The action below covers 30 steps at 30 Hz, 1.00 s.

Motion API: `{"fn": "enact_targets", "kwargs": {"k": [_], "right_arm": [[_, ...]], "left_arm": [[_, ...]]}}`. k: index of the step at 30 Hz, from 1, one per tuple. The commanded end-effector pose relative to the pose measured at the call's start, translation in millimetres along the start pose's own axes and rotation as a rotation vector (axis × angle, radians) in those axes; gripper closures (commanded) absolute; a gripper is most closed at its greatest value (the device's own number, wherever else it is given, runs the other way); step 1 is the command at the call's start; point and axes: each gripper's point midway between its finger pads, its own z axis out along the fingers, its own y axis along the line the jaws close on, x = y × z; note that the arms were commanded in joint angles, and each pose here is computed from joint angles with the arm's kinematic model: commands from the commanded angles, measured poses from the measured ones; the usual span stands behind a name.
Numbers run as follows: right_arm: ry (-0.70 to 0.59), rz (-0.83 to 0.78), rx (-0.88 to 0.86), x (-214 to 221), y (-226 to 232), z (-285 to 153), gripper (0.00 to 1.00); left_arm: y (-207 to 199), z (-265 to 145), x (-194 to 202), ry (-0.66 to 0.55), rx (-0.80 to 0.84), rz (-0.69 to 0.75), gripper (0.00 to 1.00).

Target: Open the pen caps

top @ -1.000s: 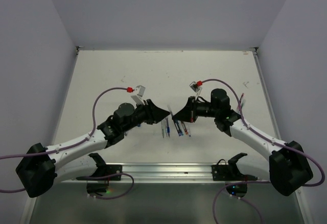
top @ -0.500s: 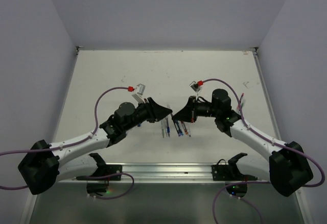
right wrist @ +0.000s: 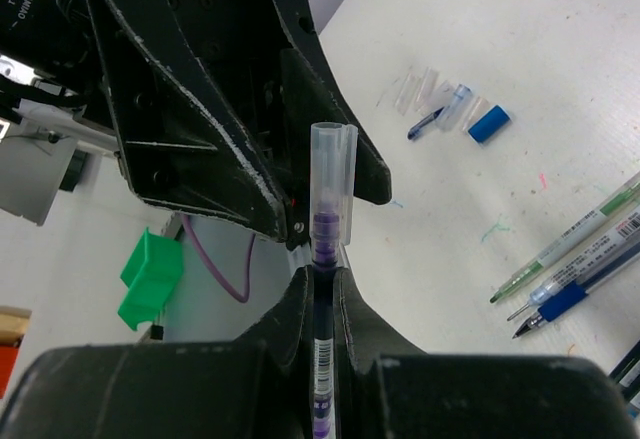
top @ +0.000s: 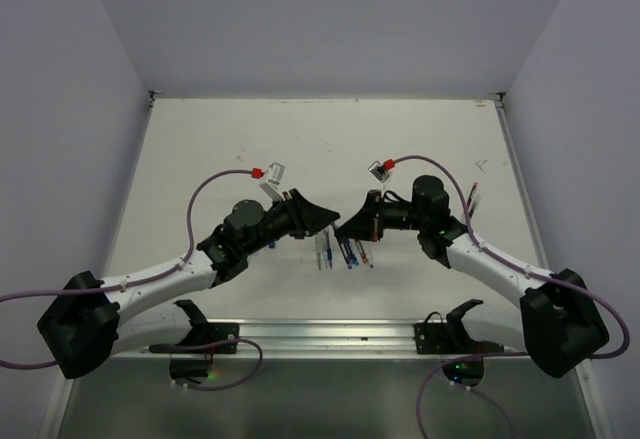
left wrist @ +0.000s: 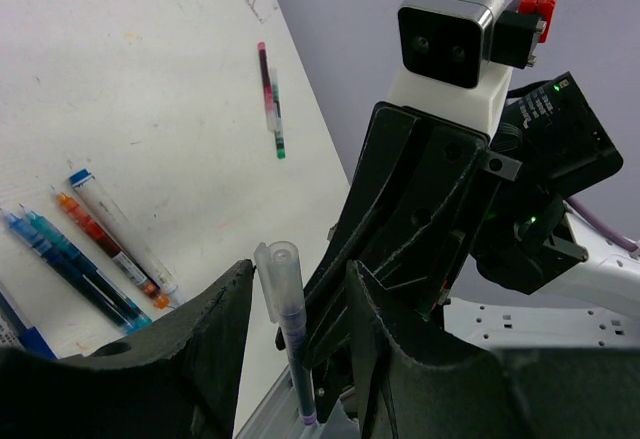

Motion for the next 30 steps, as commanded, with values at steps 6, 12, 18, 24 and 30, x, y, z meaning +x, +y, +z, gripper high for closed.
{"fn": "enact_targets", "kwargs": {"k": [6, 12, 18, 24, 30], "right_arm": [[-0.01, -0.023, -0.062, -3, 9, 3, 1.0], [-0.011, -0.012, -0.077, -5, 11, 5, 1.0], [0.0, -0.003, -0.064, -2, 8, 7, 1.0], [0.016, -0.009, -0.045, 3, 5, 10, 0.67], [0.026, 0.001, -0.038, 7, 3, 13, 0.72]], "left_arm": [[-25, 2, -17, -0.039, 0.081, -0.006, 0.57], [-21, 4, -10, -0.016, 0.083, -0.016, 0.7], [-19, 7, -9, -0.003, 0.073, -0.023, 1.0], [-12, 5, -12, -0.023, 0.041, -0.04, 1.0], [-13, 0, -17, -0.051, 0.033, -0.041, 1.0]]}}
